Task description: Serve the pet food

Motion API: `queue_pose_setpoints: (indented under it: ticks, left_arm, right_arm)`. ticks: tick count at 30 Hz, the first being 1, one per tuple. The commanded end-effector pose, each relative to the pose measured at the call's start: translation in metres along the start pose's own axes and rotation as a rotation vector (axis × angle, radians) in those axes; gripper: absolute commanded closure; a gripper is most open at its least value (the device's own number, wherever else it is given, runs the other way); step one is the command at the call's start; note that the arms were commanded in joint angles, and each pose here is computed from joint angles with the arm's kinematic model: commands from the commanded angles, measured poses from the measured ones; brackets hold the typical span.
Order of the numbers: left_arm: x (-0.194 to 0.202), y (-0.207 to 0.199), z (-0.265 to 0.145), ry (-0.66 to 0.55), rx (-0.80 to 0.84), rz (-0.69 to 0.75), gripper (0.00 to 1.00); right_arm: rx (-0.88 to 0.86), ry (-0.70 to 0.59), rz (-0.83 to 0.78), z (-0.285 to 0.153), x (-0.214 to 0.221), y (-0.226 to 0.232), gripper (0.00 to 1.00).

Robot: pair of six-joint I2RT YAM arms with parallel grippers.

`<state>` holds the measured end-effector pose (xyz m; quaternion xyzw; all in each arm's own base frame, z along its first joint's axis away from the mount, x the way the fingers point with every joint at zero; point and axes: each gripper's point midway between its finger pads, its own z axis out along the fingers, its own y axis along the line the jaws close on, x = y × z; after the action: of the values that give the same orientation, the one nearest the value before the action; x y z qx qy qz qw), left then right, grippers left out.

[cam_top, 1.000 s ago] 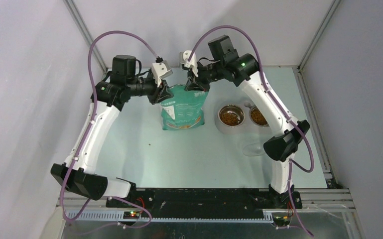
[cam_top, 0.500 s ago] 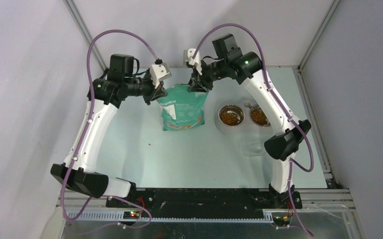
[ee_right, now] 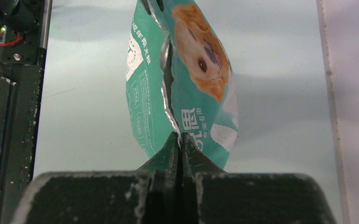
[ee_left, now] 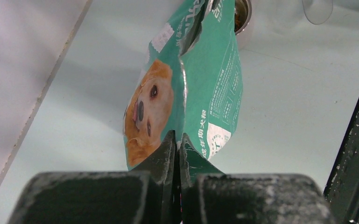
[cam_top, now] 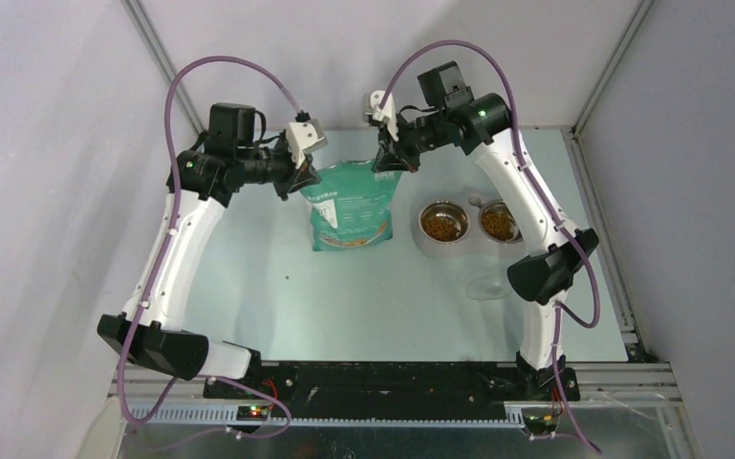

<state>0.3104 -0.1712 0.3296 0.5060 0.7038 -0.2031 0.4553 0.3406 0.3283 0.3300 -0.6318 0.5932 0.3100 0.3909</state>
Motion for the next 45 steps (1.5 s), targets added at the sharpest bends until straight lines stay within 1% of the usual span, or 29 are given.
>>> queue_pose_setpoints:
  ticks: [1,2,4,6,9,10,11,13,14,15,18,19,21,23,24,25,26,27,28,29,30,31,34,36,40,42,43,44,45]
  left_arm:
    - [-0.015,0.008,-0.014,-0.030,-0.047,0.023,0.86]
    - [-0.015,0.008,-0.013,-0.025,-0.039,0.017,0.70]
    - [-0.015,0.008,-0.012,-0.022,-0.032,0.014,0.58]
    - [-0.016,0.010,-0.012,-0.017,-0.032,0.023,0.57]
    - [-0.013,0.014,-0.010,-0.008,-0.035,0.034,0.63]
    - [-0.012,0.015,-0.008,-0.003,-0.034,0.038,0.70]
    - [-0.011,0.016,-0.007,-0.001,-0.032,0.038,0.73]
    - [-0.010,0.018,-0.005,0.001,-0.025,0.036,0.89]
    - [-0.009,0.020,-0.006,0.001,-0.025,0.030,0.91]
    - [-0.008,0.016,-0.007,0.007,-0.009,0.017,0.98]
    - [-0.015,0.028,-0.026,0.021,-0.036,0.045,1.00]
    - [-0.012,0.031,-0.030,0.038,-0.028,0.026,1.00]
    - [-0.030,0.048,-0.054,0.005,-0.089,0.040,1.00]
    - [-0.026,0.053,-0.062,0.016,-0.093,0.018,1.00]
    - [-0.023,0.052,-0.062,0.020,-0.086,0.006,1.00]
    - [-0.018,0.046,-0.056,0.012,-0.053,-0.027,1.00]
    - [-0.019,0.041,-0.051,-0.013,-0.021,-0.049,1.00]
    - [-0.018,0.037,-0.045,-0.032,-0.014,-0.095,1.00]
    - [-0.027,0.034,-0.042,-0.069,-0.013,-0.073,1.00]
    - [-0.020,0.025,-0.030,-0.061,0.020,-0.112,1.00]
    - [-0.025,0.024,-0.031,-0.082,0.000,-0.082,1.00]
    - [-0.018,0.017,-0.021,-0.072,0.022,-0.105,1.00]
    - [-0.021,0.016,-0.017,-0.108,0.000,-0.114,1.00]
    - [-0.018,0.015,-0.015,-0.105,-0.005,-0.128,1.00]
    - [-0.017,0.016,-0.017,-0.105,-0.026,-0.125,1.00]
    - [-0.015,0.016,-0.017,-0.102,-0.029,-0.126,1.00]
    - [-0.015,0.016,-0.017,-0.100,-0.030,-0.125,1.00]
    - [-0.014,0.016,-0.016,-0.097,-0.029,-0.128,1.00]
    - [-0.013,0.017,-0.016,-0.093,-0.029,-0.130,1.00]
  right_arm:
    - [0.101,-0.059,0.004,-0.029,-0.015,-0.027,1.00]
    - [0.108,-0.085,0.007,-0.033,-0.020,-0.030,1.00]
    - [0.116,-0.111,-0.001,-0.039,-0.027,-0.031,1.00]
    - [0.113,-0.127,0.000,-0.043,-0.030,-0.030,1.00]
    - [0.105,-0.139,0.023,-0.044,-0.031,-0.028,1.00]
    - [0.102,-0.140,0.026,-0.044,-0.031,-0.028,1.00]
    - [0.103,-0.141,0.027,-0.044,-0.031,-0.028,1.00]
    - [0.113,-0.139,0.028,-0.044,-0.031,-0.031,1.00]
    - [0.119,-0.142,0.028,-0.046,-0.031,-0.033,1.00]
    - [0.131,-0.150,0.039,-0.048,-0.032,-0.037,1.00]
    - [0.161,-0.173,0.073,-0.058,-0.036,-0.046,1.00]
    - [0.179,-0.191,0.091,-0.069,-0.044,-0.047,1.00]
    - [0.180,-0.216,0.119,-0.078,-0.053,-0.044,1.00]
    - [0.165,-0.216,0.140,-0.078,-0.052,-0.036,1.00]
    - [0.161,-0.223,0.129,-0.079,-0.056,-0.031,1.00]
    - [0.129,-0.208,0.169,-0.069,-0.045,-0.027,1.00]
    - [0.118,-0.220,0.161,-0.067,-0.049,-0.022,1.00]
    - [0.092,-0.208,0.187,-0.059,-0.041,-0.018,1.00]
    - [0.069,-0.204,0.194,-0.052,-0.040,-0.013,1.00]
    - [0.054,-0.194,0.212,-0.046,-0.035,-0.013,1.00]
    - [0.032,-0.194,0.223,-0.042,-0.034,-0.009,1.00]
    - [0.019,-0.190,0.235,-0.039,-0.030,-0.009,1.00]
    - [-0.028,-0.182,0.238,-0.034,-0.018,-0.004,0.76]
    - [-0.055,-0.170,0.228,-0.031,-0.009,0.001,0.68]
    - [-0.078,-0.172,0.214,-0.028,-0.002,0.009,0.63]
    - [-0.081,-0.177,0.204,-0.027,-0.002,0.010,0.66]
    - [-0.078,-0.180,0.198,-0.027,-0.002,0.009,0.78]
    - [-0.082,-0.185,0.197,-0.027,-0.003,0.009,0.86]
    - [-0.075,-0.194,0.201,-0.029,-0.005,0.007,0.97]
